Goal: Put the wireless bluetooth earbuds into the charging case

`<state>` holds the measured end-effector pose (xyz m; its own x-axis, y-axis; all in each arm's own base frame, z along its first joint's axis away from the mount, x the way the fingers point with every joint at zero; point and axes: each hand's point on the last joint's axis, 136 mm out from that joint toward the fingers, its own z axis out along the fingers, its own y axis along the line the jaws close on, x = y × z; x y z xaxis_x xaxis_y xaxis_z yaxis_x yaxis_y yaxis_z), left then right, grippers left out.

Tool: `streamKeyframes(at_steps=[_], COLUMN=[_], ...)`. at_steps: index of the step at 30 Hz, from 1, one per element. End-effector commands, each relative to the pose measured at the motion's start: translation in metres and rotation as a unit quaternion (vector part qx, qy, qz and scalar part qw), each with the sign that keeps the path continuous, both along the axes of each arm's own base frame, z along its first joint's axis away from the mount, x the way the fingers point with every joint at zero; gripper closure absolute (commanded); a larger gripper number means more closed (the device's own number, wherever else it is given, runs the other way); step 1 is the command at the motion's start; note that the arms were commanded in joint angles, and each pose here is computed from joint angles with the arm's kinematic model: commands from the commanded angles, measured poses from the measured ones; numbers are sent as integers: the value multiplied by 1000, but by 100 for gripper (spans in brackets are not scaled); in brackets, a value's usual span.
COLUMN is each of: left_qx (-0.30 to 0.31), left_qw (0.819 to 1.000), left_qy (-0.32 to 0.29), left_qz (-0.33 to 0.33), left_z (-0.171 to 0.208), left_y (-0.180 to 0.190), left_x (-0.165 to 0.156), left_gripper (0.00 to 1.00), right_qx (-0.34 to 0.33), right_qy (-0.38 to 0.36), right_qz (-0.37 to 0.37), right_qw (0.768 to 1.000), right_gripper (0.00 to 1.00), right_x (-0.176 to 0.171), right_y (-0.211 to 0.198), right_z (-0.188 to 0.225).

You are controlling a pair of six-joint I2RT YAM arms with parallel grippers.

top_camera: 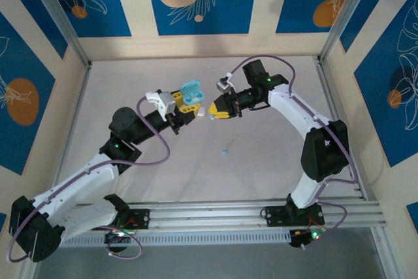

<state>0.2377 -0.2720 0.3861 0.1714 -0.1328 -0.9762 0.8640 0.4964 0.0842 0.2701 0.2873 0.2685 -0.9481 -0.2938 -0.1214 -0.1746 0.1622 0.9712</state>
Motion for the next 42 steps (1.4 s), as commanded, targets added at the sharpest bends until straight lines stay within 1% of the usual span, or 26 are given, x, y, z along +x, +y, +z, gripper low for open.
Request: streamKeyframes(at_steps=[1,5,9,12,22,27,30,33,36,42], left_qx=[1,7,8,7,7,9,11,17,22,24], left_qw=[1000,1000,1000,1000,1000,1000,1000,1000,1000,999], left_qy=[-11,-10,-9,-9,-5,-2,1,2,3,4], left_qz=[5,6,5,7,-1,-3,-4,-6,-13,-35], left_z=[1,-1,-1,-1,-1,-4,-7,-10,-14,-18], left_y=[1,0,-1,0,-5,-6,-7,-8,-11,-19], left_x=[-2,0,0,1,2,3,4,4,3,2], left_gripper=[66,66,66,66,66,66,66,66,66,66], right_qx=[38,27,-20,-29,-17,-22,-32,-22,-14,22], right_qy=[3,5,27,46,61,64,30,-8,-69,-162], right_qz=[13,0,-62,-93,-97,-117,-139,-160,-175,-165], right_qw=[999,1000,998,994,993,991,989,987,982,973], right_gripper=[82,82,82,83,82,82,82,82,82,82], right_x=[-7,-4,13,21,19,22,24,26,22,5], right_y=[-3,-4,-13,-18,-20,-24,-29,-36,-43,-46], right_z=[27,31,22,16,22,26,34,54,78,119])
